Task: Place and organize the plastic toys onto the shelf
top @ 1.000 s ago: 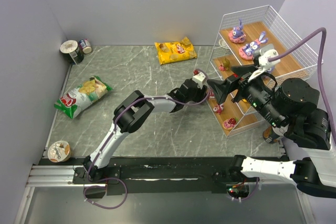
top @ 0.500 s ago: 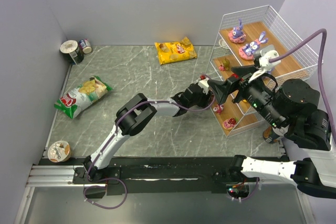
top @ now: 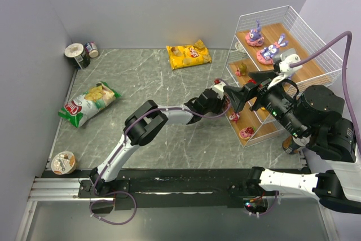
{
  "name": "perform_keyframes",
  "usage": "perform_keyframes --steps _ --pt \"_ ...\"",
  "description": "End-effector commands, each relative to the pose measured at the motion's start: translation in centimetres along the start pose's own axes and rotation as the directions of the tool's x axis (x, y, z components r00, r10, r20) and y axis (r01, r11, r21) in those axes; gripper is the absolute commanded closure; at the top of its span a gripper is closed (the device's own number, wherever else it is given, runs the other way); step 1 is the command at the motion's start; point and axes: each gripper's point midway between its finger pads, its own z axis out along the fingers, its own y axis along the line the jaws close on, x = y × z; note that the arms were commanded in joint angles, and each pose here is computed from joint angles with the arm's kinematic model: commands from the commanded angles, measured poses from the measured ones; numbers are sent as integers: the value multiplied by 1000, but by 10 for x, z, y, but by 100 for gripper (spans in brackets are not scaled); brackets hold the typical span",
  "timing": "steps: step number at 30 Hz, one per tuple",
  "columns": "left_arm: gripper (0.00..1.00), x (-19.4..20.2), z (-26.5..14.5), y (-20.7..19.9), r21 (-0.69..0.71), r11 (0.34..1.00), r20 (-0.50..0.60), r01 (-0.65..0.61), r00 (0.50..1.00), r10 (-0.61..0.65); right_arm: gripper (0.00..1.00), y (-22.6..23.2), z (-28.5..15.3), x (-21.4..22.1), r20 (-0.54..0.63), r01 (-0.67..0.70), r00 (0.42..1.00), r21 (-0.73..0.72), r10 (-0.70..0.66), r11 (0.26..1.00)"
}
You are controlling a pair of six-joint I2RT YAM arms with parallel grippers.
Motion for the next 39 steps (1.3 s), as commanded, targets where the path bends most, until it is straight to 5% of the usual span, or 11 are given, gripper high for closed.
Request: perform_keyframes --steps 1,19,30,39 --pt "56 1 5 7 -28 999 -1 15 1000 -15 0 -3 1 -8 33 -18 999 19 18 1000" --pt "53 13 -6 10 -25 1000 -15 18 1000 -18 0 -4 -1 -9 39 -21 999 22 21 1000" --pt "28 -20 -43 12 -33 999 69 41 997 -38 0 -1 -1 -10 42 -26 999 3 26 1000" --pt "14 -63 -143 34 -139 986 154 90 986 -68 0 -3 -9 -17 68 -48 996 -11 49 999"
